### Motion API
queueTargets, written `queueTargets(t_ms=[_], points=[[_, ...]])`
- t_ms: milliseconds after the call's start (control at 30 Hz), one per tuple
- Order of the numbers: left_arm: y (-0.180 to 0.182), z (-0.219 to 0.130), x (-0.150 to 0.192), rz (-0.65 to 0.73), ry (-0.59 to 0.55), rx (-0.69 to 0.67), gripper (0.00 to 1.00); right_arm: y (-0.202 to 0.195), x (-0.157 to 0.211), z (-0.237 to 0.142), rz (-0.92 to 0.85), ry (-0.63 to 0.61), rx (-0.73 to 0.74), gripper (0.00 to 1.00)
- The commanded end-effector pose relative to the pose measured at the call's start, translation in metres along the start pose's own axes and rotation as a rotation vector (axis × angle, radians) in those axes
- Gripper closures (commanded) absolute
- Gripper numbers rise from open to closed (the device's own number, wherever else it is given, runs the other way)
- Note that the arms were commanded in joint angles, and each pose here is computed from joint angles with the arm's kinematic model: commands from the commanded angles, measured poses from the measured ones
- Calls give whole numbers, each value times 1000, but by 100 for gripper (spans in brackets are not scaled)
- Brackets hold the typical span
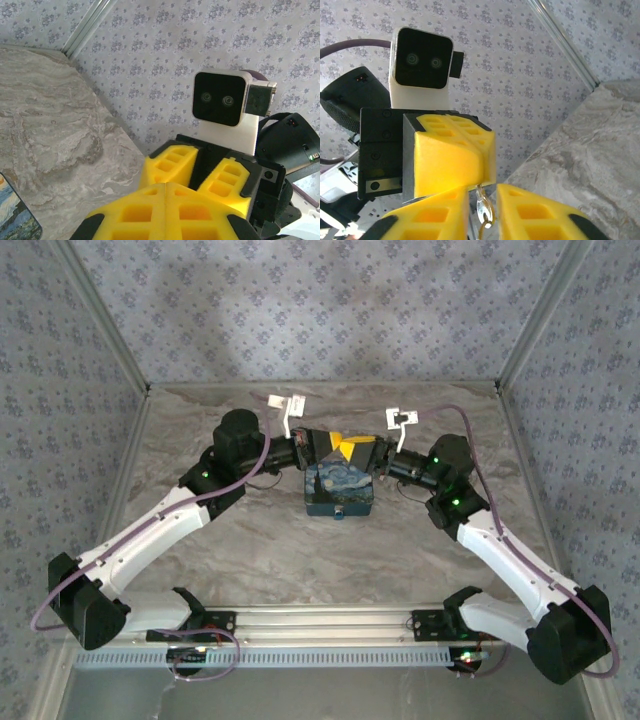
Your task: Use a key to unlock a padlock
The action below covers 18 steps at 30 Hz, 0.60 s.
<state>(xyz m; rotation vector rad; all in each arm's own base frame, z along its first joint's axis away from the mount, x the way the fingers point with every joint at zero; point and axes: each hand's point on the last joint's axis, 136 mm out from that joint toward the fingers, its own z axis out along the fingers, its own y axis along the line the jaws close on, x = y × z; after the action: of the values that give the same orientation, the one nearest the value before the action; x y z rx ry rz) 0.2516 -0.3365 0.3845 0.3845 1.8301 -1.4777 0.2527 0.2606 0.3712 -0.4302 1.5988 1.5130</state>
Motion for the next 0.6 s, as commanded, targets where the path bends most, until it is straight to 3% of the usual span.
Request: queueTargets(t_ms=[0, 67, 133, 233, 567], points=[[-17, -5, -6, 14, -27, 54, 100, 12, -6, 2, -32, -4, -34, 85], [-17, -6, -7, 14, -34, 56, 100, 11, -6, 2, -29, 1, -29, 87], [-17, -7, -8, 13, -41, 59, 100, 12, -5, 3, -34, 5, -35, 97], [-19, -8, -7, 10, -43, 66, 100, 11, -5, 3, -33, 4, -33, 100], [-20, -15, -8, 17, -61, 64, 100, 6, -15, -10, -37, -53, -2, 100]])
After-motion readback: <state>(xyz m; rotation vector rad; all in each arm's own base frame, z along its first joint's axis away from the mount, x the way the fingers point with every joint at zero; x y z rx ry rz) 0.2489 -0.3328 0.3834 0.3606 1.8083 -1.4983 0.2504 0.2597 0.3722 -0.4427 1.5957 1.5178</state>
